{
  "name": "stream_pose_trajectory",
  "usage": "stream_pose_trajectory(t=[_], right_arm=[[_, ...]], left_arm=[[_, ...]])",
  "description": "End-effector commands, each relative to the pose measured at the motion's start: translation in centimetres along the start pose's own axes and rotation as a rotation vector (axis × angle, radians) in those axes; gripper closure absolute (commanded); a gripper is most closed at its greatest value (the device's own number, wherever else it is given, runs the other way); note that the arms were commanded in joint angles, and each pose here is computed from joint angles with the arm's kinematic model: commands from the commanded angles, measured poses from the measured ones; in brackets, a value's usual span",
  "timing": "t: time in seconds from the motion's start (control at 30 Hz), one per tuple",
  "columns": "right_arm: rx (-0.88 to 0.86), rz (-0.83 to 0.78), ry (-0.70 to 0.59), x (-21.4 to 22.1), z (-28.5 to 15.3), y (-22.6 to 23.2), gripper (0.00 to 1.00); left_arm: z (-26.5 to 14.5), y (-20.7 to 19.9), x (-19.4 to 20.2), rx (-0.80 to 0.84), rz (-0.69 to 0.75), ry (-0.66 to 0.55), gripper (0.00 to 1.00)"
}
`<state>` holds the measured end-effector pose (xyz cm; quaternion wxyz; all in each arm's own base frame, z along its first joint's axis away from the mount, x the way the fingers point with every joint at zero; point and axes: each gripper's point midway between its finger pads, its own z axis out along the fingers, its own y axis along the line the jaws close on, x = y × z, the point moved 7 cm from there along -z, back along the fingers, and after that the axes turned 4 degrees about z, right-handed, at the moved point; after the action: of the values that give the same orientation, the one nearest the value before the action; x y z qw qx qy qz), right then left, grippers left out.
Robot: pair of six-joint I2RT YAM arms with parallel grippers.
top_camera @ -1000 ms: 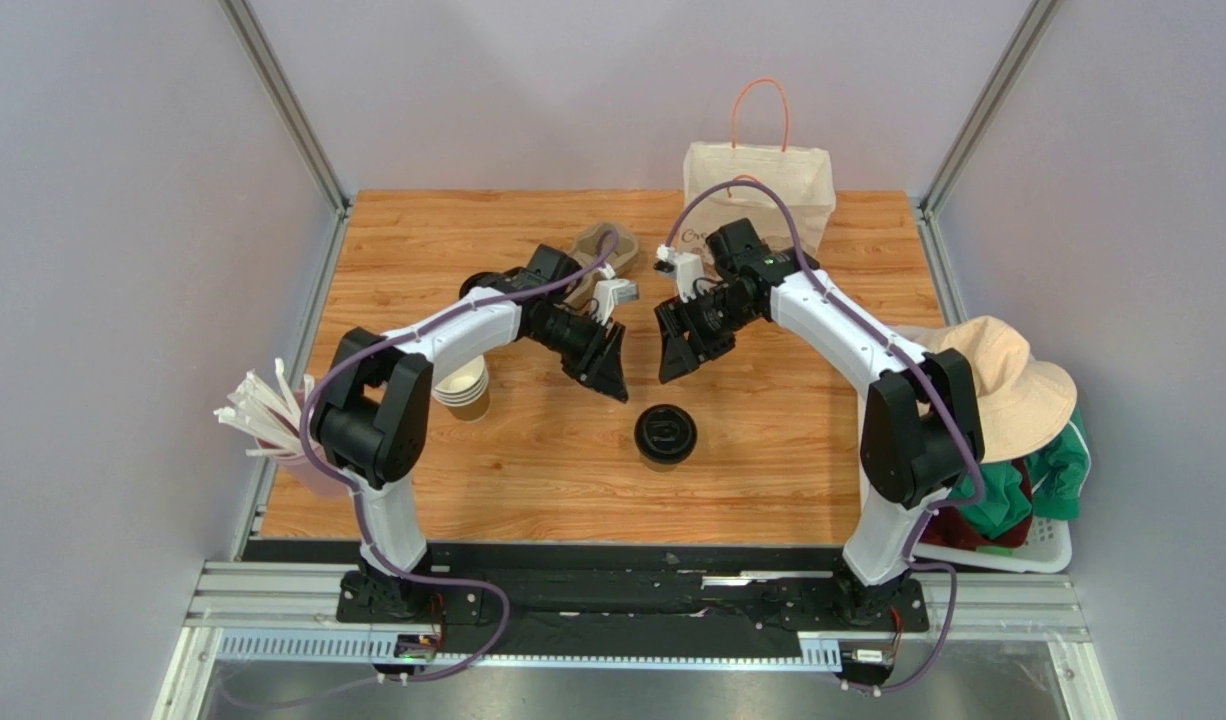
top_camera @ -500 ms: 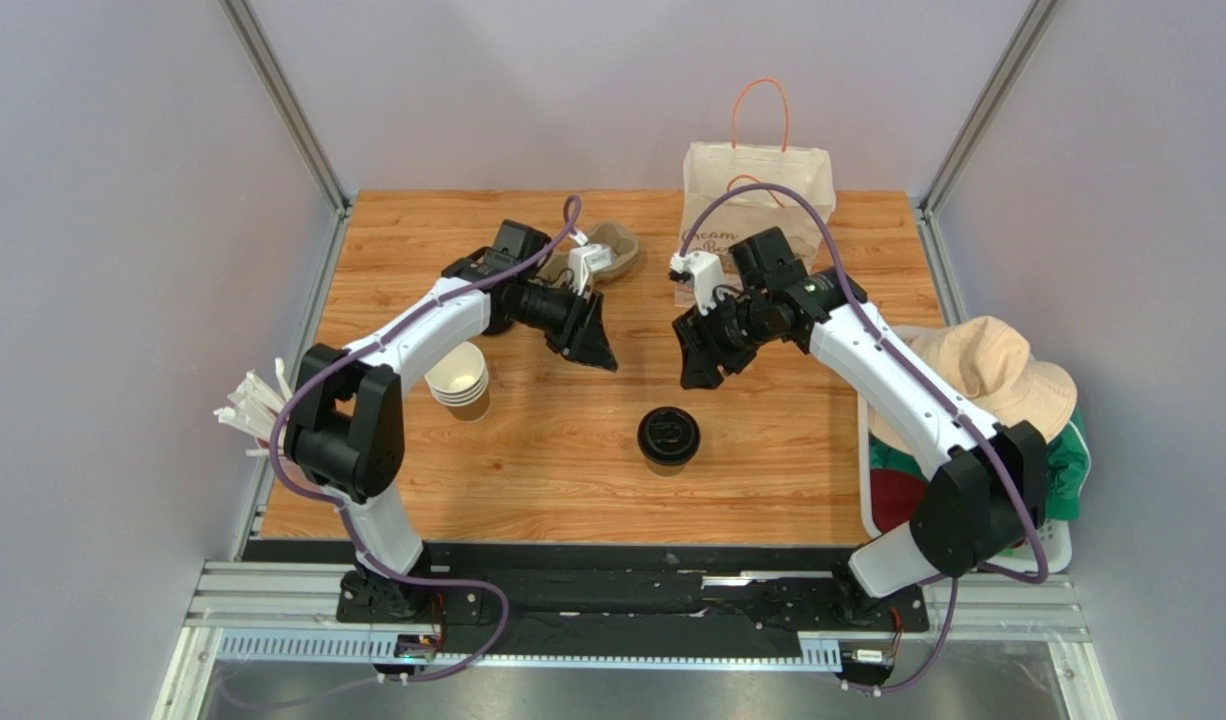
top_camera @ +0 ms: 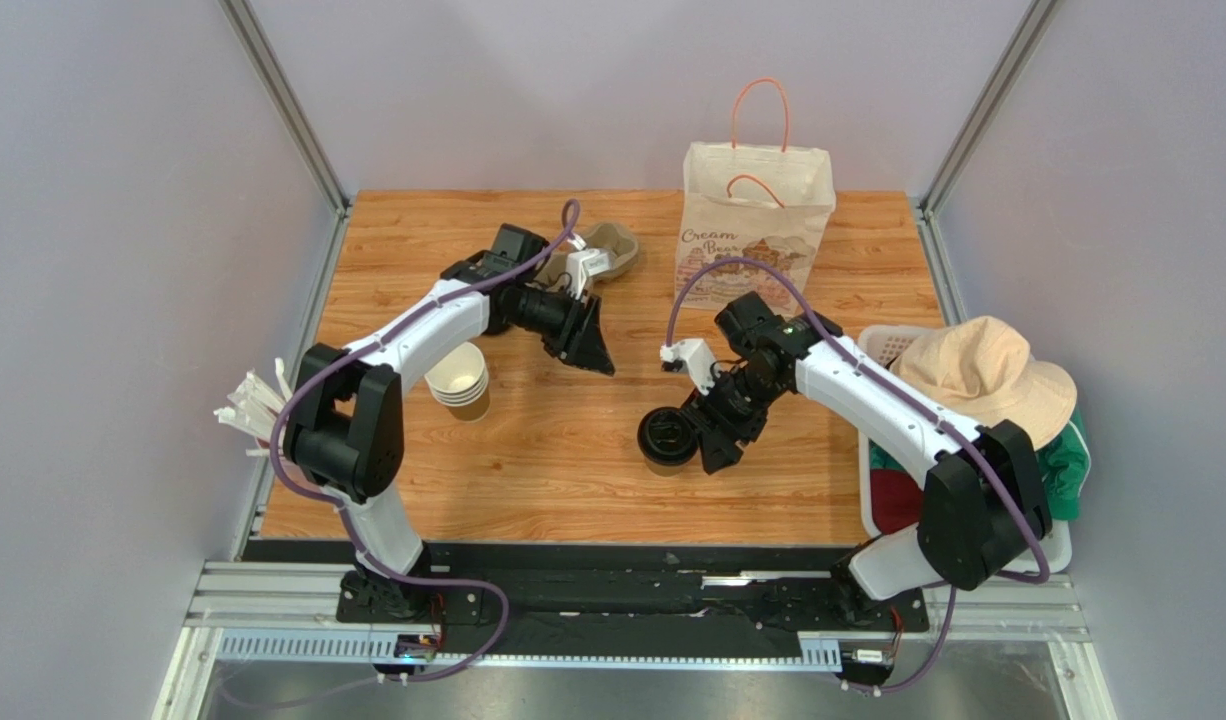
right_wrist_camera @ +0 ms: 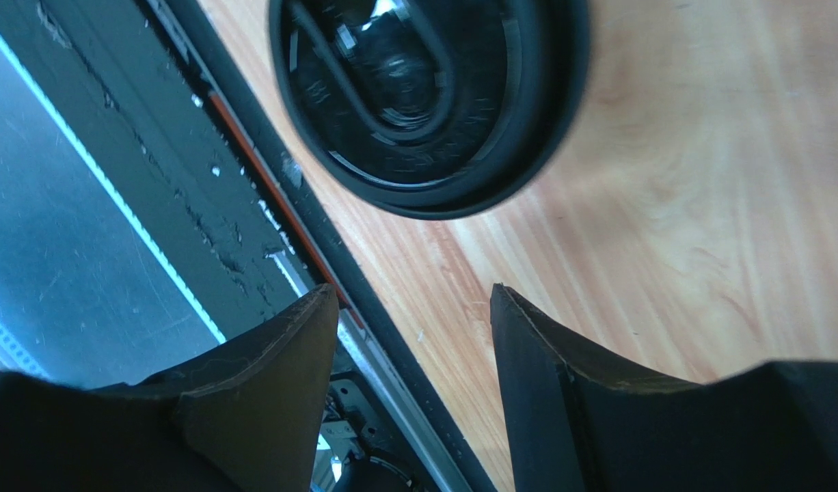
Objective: Pack the takeout coffee
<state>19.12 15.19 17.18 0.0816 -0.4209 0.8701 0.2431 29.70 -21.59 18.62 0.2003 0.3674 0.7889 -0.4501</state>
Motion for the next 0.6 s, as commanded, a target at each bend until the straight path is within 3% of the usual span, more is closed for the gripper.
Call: stream_pose_trajectory(t=[0.0,0.3,0.57], right_arm=[[-0.033,-0.072,-0.014,-0.5,1.2,0.6,0.39],[0.002,-0.038,-0.023,-3.0,3.7,-0.4,0.34],[0.125,-0.073,-0.098,-6.7,3.3,-2.4,0.32]], left_arm=[[-2.6,-0.3,-0.7,-0.013,0.041,-0.060,0.48],[-7.0,0.4,-2.2,-0.093,0.052,-0.166,0.37],[-10.5,-0.8,-4.0,-0.159,0.110,-0.247,0.33]])
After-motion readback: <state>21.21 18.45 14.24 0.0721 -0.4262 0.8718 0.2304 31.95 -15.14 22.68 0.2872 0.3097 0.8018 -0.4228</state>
